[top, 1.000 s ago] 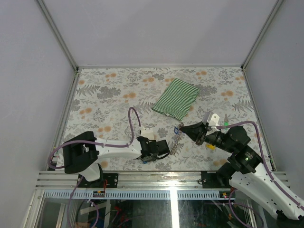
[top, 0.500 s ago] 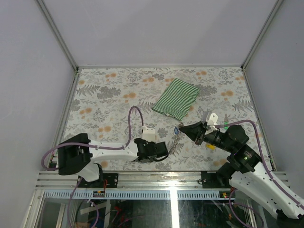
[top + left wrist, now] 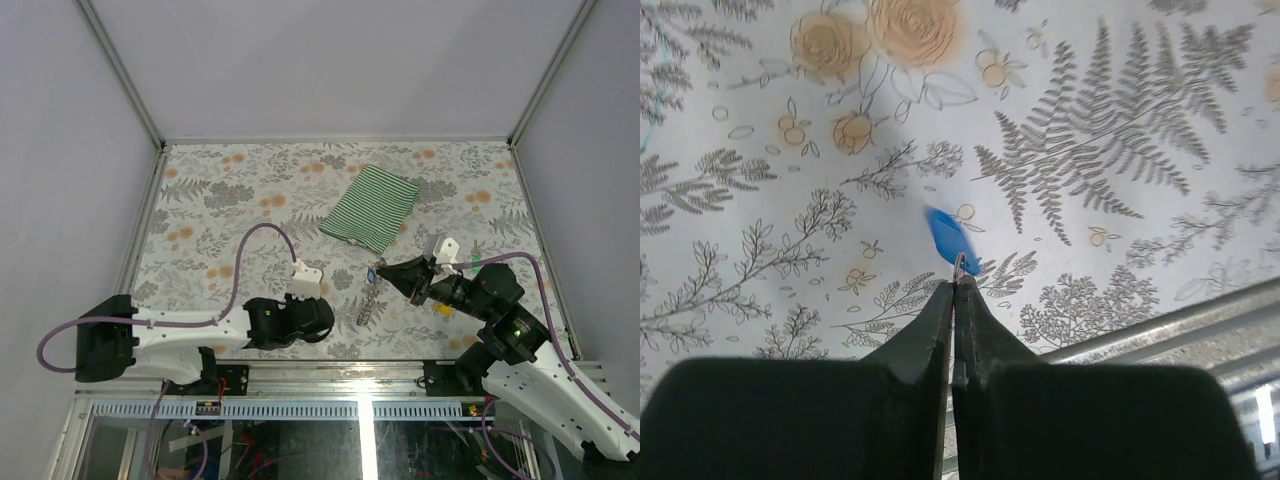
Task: Put the keys on the keyring
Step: Pick up the key from the center of the board.
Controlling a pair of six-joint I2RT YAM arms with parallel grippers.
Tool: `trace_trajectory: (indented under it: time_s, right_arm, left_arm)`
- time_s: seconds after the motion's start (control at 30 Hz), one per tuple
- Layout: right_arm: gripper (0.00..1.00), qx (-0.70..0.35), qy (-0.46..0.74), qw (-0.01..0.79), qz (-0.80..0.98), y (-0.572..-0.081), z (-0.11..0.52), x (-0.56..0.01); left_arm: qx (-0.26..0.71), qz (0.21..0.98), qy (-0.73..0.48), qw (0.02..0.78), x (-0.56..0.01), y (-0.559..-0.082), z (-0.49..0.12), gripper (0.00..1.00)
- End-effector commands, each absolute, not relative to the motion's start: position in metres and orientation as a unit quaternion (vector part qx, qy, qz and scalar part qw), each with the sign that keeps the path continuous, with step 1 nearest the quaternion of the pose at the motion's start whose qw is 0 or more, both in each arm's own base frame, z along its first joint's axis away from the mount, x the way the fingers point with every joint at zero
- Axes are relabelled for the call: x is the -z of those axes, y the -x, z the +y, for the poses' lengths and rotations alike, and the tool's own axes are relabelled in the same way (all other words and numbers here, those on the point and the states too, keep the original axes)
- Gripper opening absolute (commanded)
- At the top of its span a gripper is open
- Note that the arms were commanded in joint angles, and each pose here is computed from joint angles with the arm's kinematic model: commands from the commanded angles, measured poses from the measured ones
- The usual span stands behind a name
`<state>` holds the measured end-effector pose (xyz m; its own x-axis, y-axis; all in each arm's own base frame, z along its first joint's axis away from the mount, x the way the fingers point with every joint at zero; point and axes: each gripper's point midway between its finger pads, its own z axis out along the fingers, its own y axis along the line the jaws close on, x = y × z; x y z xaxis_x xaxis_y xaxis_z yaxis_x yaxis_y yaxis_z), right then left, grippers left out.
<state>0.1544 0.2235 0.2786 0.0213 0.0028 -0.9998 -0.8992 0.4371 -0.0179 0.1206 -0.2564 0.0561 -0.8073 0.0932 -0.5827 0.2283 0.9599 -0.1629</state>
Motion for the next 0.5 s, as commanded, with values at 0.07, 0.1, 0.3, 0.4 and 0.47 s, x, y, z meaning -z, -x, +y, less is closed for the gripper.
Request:
trace_trajectory:
  time_s: [0.07,0.1,0.3,0.4,0.47]
  right_arm:
    - [0.01,-0.371,0.378,0.642,0.555,-0.149,0.219,-0.311]
    - [0.01,-0.371,0.380,0.639,0.556,-0.148,0.218,-0.311]
    - [0.01,-0.385,0.394,0.599,0.582,-0.142,0.223,-0.317]
    - [0.01,-0.402,0.399,0.566,0.599,-0.139,0.229,-0.324]
    - [0.00,-0.416,0.406,0.547,0.603,-0.136,0.235,-0.329]
  left_arm:
    - [0.255,0.859,-0.143,0.420,-0.123,-0.139,-0.285,0.00]
    - [0.278,0.841,-0.157,0.436,-0.133,-0.139,-0.290,0.00]
    - [0.302,0.800,-0.206,0.475,-0.180,-0.141,-0.293,0.00]
    - [0.321,0.764,-0.250,0.500,-0.206,-0.137,-0.297,0.00]
    - [0.331,0.735,-0.268,0.527,-0.226,-0.137,-0.295,0.00]
